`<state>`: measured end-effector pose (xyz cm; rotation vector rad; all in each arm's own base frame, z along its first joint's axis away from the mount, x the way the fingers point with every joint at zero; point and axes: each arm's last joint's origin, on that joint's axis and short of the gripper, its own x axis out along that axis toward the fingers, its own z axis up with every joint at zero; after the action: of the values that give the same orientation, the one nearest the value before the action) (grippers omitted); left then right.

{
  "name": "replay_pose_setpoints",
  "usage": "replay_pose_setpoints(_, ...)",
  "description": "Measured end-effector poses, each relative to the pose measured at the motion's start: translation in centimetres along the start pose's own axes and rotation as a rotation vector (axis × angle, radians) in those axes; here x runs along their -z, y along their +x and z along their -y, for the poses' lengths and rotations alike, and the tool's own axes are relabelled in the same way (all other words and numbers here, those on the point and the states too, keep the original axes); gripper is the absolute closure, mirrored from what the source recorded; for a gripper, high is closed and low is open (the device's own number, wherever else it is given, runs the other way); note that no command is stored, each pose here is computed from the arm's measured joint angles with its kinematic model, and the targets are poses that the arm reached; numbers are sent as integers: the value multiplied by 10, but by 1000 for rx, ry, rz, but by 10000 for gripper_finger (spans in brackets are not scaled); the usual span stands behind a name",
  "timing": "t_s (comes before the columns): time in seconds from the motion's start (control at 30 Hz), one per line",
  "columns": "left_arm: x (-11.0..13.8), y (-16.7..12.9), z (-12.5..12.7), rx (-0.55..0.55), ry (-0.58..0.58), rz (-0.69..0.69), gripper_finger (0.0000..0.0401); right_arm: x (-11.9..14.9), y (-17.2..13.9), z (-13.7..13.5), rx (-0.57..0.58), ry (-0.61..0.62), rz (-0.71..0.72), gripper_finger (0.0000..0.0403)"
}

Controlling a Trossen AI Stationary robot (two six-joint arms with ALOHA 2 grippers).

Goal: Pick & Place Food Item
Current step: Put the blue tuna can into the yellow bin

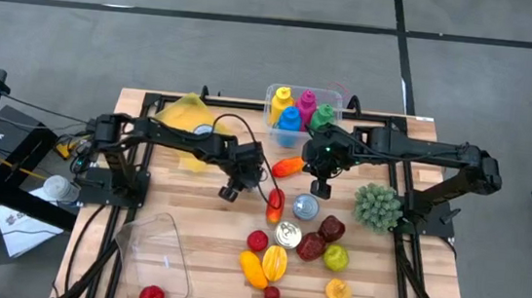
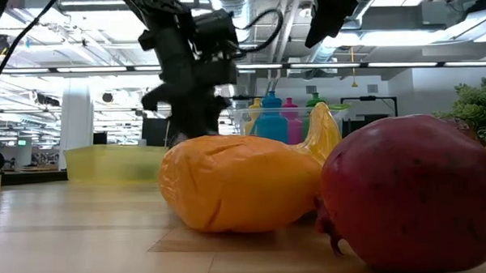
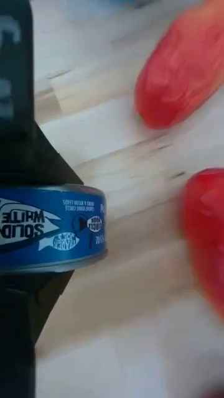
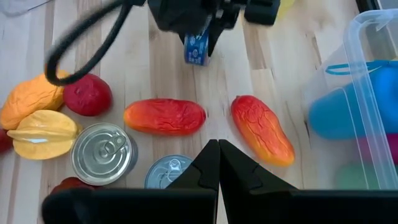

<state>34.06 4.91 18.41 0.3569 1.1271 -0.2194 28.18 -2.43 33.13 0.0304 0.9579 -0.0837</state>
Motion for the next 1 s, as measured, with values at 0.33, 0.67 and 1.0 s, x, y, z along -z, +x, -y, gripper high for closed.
replay_pose_setpoints(0.33, 34, -114, -40, -367, -824, 190, 281, 0, 0, 0, 0, -1, 5, 403)
replay_pose_setpoints(0.67, 155, -165, -60, -740, -1439, 159, 281, -5, 0, 0, 0, 7, 49, 403)
replay_pose_setpoints(1.0, 199, -128, -50, -572, -1814, 402, 281, -7, 0, 0, 0, 8, 76, 403)
